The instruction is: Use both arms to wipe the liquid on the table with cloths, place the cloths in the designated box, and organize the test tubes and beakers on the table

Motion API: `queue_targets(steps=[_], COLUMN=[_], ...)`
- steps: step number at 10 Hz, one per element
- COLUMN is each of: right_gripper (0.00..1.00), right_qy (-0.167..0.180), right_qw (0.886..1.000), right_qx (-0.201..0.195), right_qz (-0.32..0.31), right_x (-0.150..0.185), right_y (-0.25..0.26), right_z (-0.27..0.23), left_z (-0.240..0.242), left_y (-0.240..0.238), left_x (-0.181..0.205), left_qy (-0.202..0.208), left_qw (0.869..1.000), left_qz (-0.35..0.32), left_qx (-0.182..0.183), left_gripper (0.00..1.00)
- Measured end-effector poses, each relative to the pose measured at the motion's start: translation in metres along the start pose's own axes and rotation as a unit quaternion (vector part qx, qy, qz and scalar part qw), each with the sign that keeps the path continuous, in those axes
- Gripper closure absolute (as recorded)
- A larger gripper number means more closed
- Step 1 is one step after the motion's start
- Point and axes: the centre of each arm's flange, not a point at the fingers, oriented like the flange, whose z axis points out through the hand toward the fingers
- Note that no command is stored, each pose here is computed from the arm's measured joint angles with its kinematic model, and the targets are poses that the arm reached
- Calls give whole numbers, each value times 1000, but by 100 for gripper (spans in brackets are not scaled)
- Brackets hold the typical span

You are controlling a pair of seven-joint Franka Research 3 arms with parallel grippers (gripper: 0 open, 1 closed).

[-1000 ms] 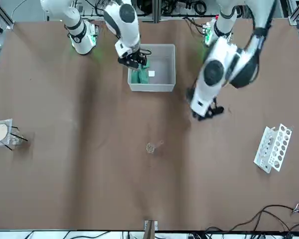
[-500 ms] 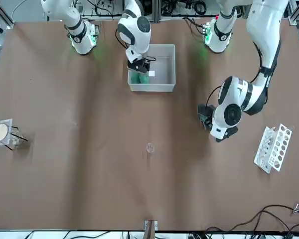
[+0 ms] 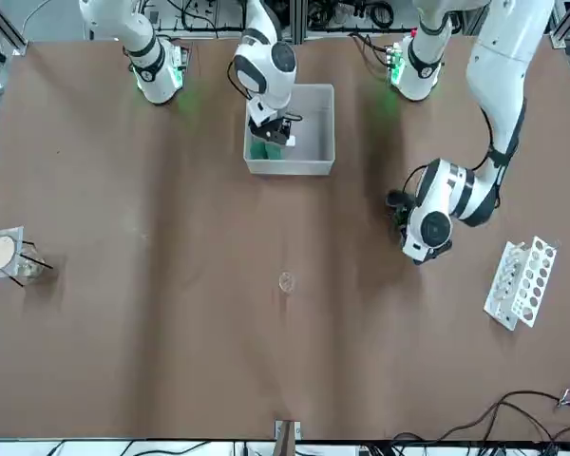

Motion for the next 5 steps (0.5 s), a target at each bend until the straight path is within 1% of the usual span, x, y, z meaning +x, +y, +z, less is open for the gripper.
queue_targets(steps=[1, 3, 4, 5], right_gripper=[2, 5, 8, 8], right_qy=[0, -1, -1, -1], right_qw=[1000, 1000, 1000, 1000], right_qx=[-1, -4, -6, -7], right_qz=[1, 3, 5, 7], right_x=[1, 3, 5, 7], right_y=[0, 1, 2, 3], right_z=[1, 4, 6, 8], left_z=[11, 40, 58, 77], left_y=[-17, -57, -83, -113], left_x=[2, 5, 6, 5], left_qy=[-3, -7, -4, 3], left_qw=[1000, 998, 996, 994], left_qz=[-1, 0, -1, -2], left_qx=[17, 65, 90, 107], left_gripper=[94, 94, 94, 94])
